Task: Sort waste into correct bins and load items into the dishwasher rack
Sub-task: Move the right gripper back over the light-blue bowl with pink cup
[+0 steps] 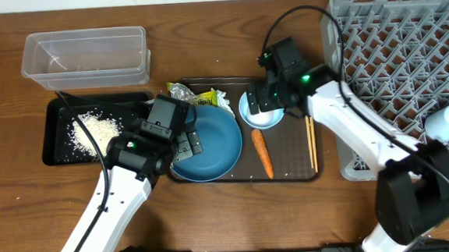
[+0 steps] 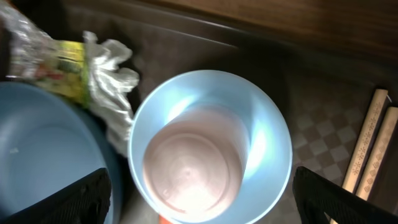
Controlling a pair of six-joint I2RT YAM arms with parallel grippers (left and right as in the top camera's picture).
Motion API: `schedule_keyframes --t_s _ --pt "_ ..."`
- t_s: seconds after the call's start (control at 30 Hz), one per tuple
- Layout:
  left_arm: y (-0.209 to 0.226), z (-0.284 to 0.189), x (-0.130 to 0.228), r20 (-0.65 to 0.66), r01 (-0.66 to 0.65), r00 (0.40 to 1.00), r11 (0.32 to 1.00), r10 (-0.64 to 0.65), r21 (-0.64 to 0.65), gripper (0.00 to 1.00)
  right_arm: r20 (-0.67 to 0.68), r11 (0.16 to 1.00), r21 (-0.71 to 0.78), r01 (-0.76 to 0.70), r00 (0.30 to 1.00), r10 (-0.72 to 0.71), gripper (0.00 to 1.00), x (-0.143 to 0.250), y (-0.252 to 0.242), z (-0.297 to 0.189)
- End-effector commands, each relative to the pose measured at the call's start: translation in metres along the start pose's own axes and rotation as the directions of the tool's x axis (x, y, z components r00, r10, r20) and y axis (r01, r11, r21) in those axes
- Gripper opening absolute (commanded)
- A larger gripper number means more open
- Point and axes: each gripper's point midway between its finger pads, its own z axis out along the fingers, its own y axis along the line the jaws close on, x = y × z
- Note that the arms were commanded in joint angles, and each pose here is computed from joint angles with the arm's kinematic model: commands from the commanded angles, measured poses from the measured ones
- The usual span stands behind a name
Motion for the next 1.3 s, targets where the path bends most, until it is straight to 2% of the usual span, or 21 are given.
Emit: schedule_keyframes --t_s 0.0,0.3,0.43,1.0,1.13,1.27 --pt "0.003 -0.001 -0.005 0.016 0.009 1.000 1.000 -0.009 -0.019 1.00 0.018 0.995 0.097 0.003 1.000 -0.004 0.93 -0.002 -0.004 0.008" --pt "0.003 -0.001 -0.005 0.016 0.009 1.000 1.000 -0.009 -0.019 0.99 0.008 0.995 0.095 -0.004 1.000 0.003 0.88 0.004 0.009 0.016" --pt "0.003 -0.001 -0.005 0.016 0.009 1.000 1.000 -0.009 -0.019 1.00 0.000 0.995 0.101 -0.014 1.000 0.014 0.82 0.007 0.009 0.019" --pt "0.003 -0.001 -0.005 0.016 0.009 1.000 1.000 -0.009 -0.019 1.00 -0.032 0.995 0.104 0.000 0.999 0.003 0.84 0.016 0.014 0.035" --pt "0.003 -0.001 -0.005 0.016 0.009 1.000 1.000 -0.009 -0.019 1.00 -0.032 0.995 0.104 -0.003 0.999 0.006 0.77 0.016 0.014 0.035" --pt "0.003 -0.001 -0.005 0.016 0.009 1.000 1.000 -0.009 -0.019 1.00 -0.033 0.994 0.105 -0.002 0.999 0.006 0.77 0.017 0.014 0.035"
